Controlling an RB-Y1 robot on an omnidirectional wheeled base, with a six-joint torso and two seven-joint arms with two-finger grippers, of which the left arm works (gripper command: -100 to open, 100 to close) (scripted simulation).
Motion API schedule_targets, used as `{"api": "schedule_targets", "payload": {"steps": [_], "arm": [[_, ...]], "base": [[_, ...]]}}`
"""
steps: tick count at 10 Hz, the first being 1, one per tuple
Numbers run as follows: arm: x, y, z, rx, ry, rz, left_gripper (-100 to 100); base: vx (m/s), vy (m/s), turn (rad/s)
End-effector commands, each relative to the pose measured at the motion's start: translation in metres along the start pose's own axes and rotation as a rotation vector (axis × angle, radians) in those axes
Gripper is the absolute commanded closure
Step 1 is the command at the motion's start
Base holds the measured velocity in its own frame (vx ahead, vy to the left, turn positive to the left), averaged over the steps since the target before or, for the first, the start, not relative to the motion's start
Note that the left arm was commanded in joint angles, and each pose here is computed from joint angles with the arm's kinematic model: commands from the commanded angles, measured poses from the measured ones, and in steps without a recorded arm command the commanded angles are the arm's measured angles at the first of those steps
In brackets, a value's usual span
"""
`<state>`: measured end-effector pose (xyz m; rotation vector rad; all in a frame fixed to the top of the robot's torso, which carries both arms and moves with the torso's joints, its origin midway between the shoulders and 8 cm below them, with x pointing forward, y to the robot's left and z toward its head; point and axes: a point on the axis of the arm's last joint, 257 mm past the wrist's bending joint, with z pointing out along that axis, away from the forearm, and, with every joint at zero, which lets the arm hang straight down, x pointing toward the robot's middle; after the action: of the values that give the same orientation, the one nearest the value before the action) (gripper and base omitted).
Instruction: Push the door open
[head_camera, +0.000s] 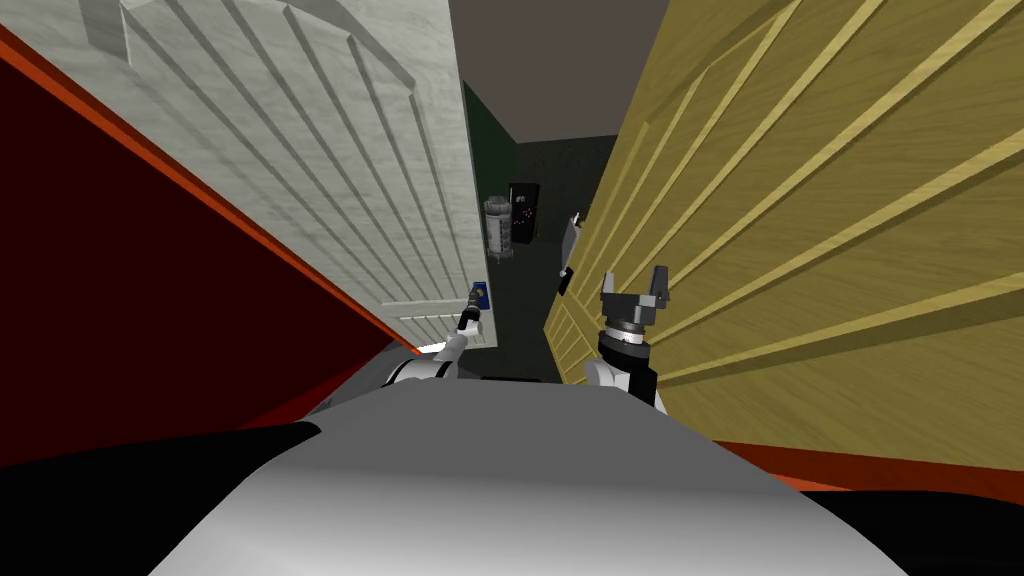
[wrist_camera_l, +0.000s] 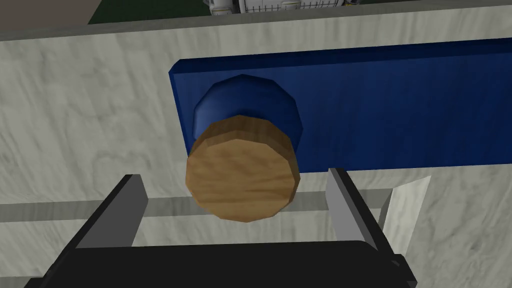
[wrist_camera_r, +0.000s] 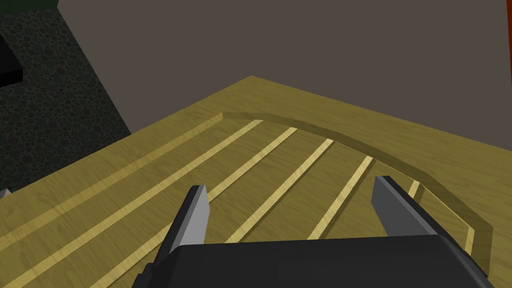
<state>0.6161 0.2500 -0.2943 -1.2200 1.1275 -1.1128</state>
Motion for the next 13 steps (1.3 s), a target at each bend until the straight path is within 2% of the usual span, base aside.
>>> {"api": "schedule_targets", "payload": {"steps": [1,2,3,8,9,10,13], "arm": [[0.005,0.002,-0.0025,0.001,0.0,-0.009,-100],[0.003,0.001,-0.0014,0.001,0.0,-0.006,-100],[0.003,0.001,-0.0014,0.001,0.0,-0.006,100],[0.003,0.001,-0.0014,0.001,0.0,-0.006,100],[-0.015,-0.001,0.0009,0.006,-0.034,0.008,100],[-0.018,-0.002,0.0015,0.008,-0.042,0.011,100],[-0.046,-0.009,0.0054,0.024,-0.104,0.028,100]], "base": [[0.195,0.001,-0.024],[0.08,-0.001,-0.002],[-0.008,0.001,0.008],[-0.016,0.0,-0.003],[0.081,0.001,-0.016],[0.159,-0.015,0.0],[0.206,-0.014,0.005]]}}
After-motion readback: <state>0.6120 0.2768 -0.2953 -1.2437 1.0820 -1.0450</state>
